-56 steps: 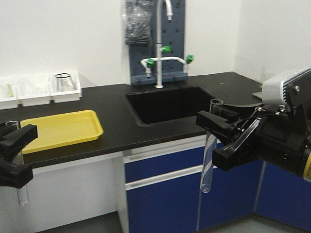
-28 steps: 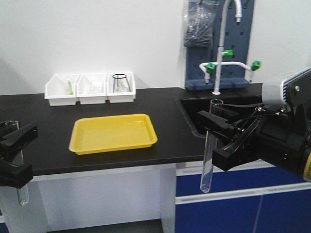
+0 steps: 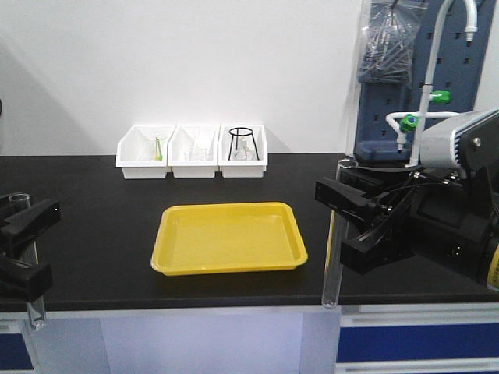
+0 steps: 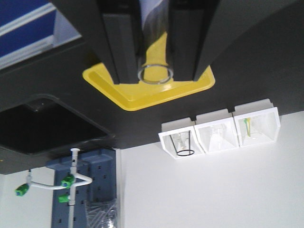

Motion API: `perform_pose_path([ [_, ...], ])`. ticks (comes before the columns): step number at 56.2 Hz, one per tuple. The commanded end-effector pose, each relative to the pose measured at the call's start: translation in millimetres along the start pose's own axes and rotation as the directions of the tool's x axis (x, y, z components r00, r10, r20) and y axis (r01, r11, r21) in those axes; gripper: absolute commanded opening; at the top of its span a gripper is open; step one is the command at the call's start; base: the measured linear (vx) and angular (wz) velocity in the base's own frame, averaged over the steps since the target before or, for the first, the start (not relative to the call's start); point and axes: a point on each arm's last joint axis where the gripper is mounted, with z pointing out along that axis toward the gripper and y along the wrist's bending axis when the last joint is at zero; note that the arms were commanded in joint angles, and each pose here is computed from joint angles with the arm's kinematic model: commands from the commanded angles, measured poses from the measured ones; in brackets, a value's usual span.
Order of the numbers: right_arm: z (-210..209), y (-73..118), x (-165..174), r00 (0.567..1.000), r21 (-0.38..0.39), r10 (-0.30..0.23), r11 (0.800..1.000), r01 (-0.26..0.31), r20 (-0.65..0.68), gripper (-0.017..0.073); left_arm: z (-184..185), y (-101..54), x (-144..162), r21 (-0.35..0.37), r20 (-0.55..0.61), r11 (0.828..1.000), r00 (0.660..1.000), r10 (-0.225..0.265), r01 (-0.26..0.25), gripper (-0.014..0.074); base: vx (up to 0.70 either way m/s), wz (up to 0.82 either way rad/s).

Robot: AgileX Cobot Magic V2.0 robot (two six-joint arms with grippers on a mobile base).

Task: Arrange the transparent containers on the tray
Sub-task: 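Hold both test tubes while the base drives to the yellow tray, then lower the left gripper's test tube over the yellow tray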

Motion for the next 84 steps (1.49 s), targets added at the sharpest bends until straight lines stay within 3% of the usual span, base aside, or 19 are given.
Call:
perform_pose_path([
  [1,-6.6,2.9,-17.9,0.998,-0.012,-0.001,1.000,0.002,0.065,-0.0013,-4.4,-2.5,-18.3,0.022,0.118,1.000,0.993,-0.017,0.015,-0.0004,0.28,0.14],
  [84,-6.6,2.9,-17.9,0.998,-0.012,-0.001,1.000,0.002,0.065,-0.0013,-4.4,-2.5,-18.3,0.022,0.118,1.000,0.993,-0.017,0.015,-0.0004,0.29,0.00],
])
